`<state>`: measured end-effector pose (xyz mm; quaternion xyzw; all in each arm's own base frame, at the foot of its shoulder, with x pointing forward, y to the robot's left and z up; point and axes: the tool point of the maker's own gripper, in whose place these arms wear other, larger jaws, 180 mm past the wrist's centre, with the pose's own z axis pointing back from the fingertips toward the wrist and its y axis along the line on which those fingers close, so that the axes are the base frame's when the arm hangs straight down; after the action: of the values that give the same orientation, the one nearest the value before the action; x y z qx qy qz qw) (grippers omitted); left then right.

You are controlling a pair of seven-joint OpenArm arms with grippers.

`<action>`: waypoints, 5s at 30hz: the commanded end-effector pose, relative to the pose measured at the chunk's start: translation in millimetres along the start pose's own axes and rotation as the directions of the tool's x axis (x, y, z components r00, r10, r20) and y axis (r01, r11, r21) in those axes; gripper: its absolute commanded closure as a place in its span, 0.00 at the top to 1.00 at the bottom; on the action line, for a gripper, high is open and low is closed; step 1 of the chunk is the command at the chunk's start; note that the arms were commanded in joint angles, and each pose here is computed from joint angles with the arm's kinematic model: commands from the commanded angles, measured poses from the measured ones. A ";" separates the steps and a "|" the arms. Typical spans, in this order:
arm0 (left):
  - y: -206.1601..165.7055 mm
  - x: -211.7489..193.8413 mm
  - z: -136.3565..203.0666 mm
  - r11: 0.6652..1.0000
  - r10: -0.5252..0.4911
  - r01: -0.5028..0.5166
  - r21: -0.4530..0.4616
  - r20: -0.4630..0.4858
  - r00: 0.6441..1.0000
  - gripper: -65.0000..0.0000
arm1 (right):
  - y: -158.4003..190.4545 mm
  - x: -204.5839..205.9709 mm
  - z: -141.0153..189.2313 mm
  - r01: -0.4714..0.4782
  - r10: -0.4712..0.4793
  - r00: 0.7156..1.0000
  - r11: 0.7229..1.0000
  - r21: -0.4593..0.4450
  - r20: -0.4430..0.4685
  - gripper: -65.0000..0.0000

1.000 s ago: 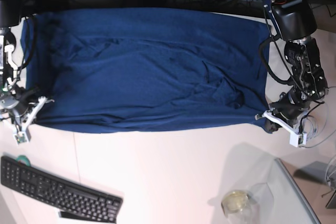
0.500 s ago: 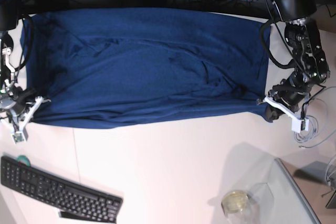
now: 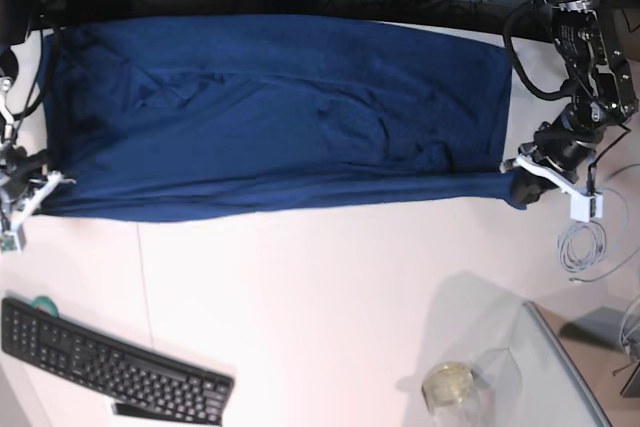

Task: Layout the t-shirt on the table in an organized manner, then fold the t-shirt properly
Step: 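Lift the hem with both grippers and fold it toward the collar edge, then drag the folded hem further toward the collar edge with both grippers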

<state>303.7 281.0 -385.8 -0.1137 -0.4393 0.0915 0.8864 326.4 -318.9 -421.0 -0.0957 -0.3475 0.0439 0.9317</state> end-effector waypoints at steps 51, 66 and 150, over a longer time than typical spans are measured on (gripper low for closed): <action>-3.3 -12.0 26.3 1.000 -0.029 0.029 0.011 0.016 0.999 0.00 | 63.6 -23.6 -37.3 -0.271 0.380 0.904 0.865 0.423 -0.197 0.36; -19.9 -22.2 19.3 0.998 -0.049 0.048 -0.033 -0.018 0.999 0.00 | 71.5 -14.3 -38.2 -0.270 0.373 0.911 0.862 0.428 -0.176 0.43; -46.1 20.5 11.7 0.988 -0.125 0.127 -0.084 0.033 0.992 0.00 | 78.9 42.9 -1.8 -0.342 0.367 0.930 0.878 0.334 -0.012 0.00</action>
<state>300.5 240.1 -367.4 -0.1237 -0.4351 0.0230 0.8916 342.4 -231.5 -430.3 0.0053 -0.2484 0.2640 0.9319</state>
